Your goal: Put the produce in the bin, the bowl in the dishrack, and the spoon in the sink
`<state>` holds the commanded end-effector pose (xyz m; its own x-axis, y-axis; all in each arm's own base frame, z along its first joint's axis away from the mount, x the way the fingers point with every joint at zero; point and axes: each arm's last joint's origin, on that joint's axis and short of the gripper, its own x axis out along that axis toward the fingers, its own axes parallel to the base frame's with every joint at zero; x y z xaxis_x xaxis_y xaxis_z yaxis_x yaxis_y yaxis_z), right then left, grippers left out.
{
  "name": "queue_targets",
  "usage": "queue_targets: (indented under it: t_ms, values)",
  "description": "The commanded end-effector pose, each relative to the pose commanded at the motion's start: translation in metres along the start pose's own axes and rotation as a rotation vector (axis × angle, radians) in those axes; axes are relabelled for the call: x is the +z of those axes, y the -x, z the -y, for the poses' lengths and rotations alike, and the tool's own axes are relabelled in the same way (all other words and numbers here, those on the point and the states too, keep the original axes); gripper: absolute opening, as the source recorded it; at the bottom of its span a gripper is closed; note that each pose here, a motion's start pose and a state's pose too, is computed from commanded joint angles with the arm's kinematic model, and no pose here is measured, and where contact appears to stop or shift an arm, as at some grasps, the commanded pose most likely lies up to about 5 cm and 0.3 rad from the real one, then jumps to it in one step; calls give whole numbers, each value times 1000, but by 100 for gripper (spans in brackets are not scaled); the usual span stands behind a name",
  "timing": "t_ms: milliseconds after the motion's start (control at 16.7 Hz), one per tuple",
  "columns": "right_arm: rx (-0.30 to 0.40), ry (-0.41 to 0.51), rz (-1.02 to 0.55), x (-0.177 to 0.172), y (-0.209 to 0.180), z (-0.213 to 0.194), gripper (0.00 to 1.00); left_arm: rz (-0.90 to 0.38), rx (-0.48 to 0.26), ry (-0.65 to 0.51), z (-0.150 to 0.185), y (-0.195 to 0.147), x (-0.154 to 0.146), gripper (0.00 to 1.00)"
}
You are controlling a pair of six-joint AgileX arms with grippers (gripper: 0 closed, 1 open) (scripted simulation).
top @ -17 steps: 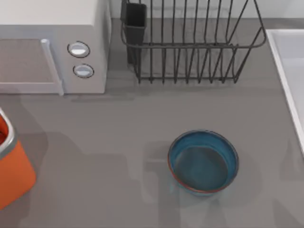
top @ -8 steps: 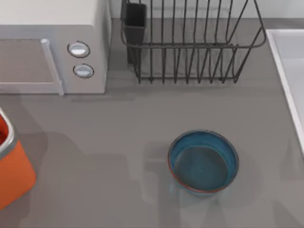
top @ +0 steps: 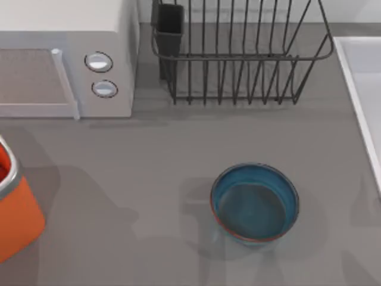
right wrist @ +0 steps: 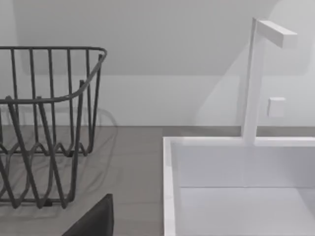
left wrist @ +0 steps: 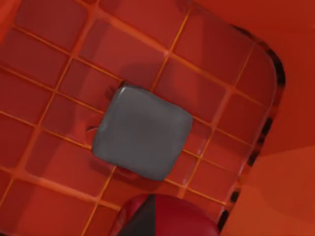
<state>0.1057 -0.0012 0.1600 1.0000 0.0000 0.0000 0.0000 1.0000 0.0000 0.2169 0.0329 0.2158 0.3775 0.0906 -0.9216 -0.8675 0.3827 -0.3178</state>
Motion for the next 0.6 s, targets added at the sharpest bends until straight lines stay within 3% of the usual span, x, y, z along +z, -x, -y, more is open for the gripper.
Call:
queue_targets:
  t_ms: [240,600]
  values:
    - [0,0,0,0,0,0,100,171,-265,-291,-32,20,-26,100]
    - [0,0,0,0,0,0,100,585,-602,-723,-79,20,-60,100]
